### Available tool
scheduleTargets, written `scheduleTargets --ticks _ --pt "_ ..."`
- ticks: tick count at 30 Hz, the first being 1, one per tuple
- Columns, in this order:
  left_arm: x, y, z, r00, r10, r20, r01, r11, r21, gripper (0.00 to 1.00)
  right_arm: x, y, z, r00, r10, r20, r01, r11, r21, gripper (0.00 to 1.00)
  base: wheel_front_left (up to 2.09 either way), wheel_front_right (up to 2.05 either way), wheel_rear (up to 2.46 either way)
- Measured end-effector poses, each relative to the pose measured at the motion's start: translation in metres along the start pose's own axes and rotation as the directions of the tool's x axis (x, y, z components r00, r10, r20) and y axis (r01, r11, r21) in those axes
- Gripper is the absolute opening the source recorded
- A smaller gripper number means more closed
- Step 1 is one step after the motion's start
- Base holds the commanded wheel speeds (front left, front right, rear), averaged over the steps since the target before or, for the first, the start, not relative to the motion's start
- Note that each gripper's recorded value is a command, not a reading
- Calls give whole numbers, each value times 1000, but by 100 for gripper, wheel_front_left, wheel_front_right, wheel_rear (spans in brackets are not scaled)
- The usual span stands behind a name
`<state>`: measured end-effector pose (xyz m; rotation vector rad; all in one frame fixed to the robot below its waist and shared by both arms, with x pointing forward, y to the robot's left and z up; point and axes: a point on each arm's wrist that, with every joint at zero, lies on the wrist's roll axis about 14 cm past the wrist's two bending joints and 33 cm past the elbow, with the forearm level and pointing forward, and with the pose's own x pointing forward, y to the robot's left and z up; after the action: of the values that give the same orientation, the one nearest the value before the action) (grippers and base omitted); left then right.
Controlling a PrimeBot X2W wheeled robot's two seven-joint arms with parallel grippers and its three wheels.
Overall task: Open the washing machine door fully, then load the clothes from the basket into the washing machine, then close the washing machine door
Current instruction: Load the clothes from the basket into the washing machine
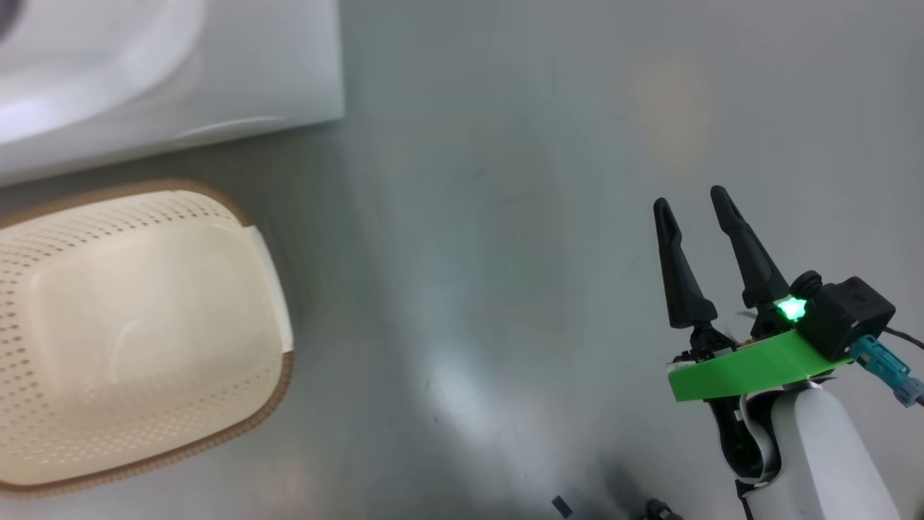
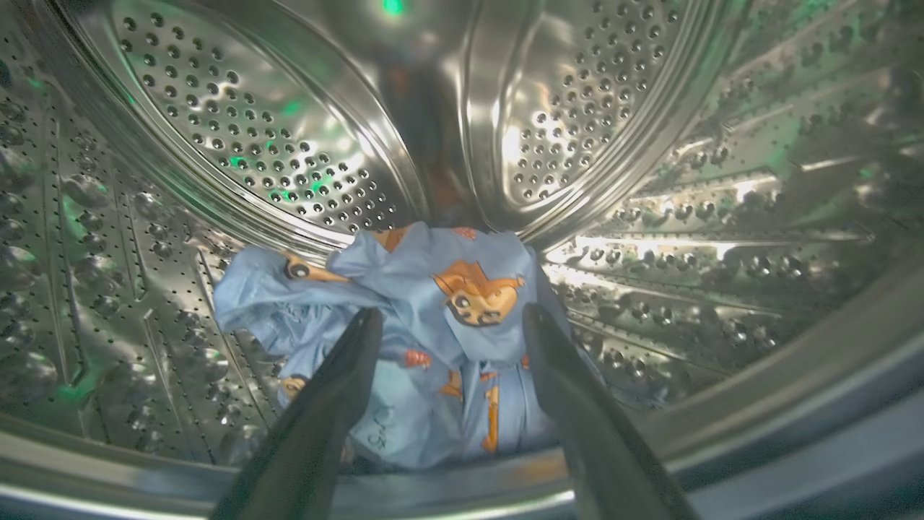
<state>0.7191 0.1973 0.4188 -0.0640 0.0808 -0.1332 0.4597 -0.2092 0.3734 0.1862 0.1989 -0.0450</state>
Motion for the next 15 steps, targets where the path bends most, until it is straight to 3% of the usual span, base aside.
scheduleTargets --ticks 15 --pt "-105 -26 -6 997 -63 -35 63 998 -10 100 -9 33 28 993 99 58 -99 995 -3 100 0 0 0"
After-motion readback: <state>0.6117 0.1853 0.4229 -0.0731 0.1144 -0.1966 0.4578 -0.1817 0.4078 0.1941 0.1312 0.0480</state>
